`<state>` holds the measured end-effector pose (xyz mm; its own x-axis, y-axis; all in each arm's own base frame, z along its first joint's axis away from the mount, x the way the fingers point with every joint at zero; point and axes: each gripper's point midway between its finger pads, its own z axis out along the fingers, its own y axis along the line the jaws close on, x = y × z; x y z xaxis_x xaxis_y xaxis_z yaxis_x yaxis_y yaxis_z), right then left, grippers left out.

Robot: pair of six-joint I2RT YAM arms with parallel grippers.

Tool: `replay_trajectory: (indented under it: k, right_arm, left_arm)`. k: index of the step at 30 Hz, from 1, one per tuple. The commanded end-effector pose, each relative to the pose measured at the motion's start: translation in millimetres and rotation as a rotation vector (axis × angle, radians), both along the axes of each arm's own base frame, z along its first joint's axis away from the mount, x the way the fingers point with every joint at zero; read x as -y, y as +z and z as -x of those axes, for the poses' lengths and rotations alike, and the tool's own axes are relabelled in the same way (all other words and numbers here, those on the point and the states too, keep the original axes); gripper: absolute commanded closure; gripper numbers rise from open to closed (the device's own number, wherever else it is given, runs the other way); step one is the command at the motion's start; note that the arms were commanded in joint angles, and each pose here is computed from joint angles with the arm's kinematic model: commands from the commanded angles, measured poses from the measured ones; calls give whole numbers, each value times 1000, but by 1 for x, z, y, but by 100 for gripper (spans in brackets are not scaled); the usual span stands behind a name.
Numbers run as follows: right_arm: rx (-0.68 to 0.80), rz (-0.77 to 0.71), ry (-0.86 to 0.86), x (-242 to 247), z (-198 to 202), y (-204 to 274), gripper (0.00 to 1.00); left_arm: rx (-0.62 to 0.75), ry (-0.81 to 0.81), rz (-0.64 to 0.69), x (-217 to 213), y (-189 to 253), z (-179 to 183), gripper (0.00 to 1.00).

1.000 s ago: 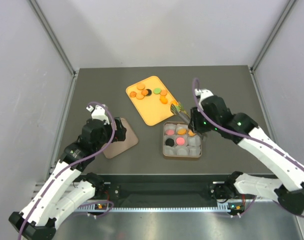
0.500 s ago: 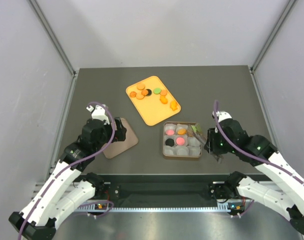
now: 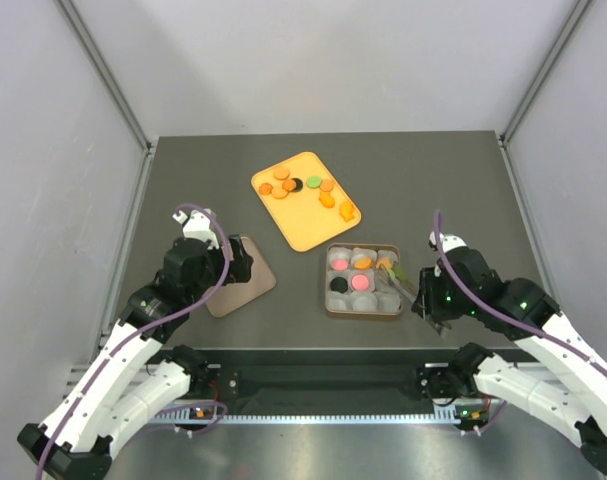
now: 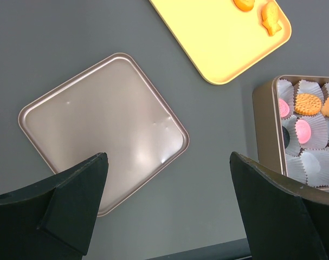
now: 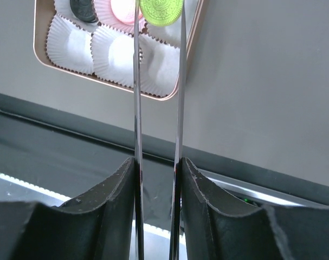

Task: Pack the cookies

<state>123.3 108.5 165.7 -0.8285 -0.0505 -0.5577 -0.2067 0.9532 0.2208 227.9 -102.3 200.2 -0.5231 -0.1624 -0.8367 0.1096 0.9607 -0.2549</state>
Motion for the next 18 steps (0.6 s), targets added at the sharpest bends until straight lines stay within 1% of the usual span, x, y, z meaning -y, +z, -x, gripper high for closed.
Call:
replay_trajectory:
  k: [1,7,18]
  right_arm:
    - [-13,-19,0,-1,5,-2,66]
    - [-33,-14,4,-1,8,-9,65]
    - [-21,-1,-12,1,4,-10,62]
  left_arm:
    - [19,-15,7,3,4,-2,1]
    - [20,-14,6,3,4,-2,1]
    - [16,-14,4,3,3,-2,1]
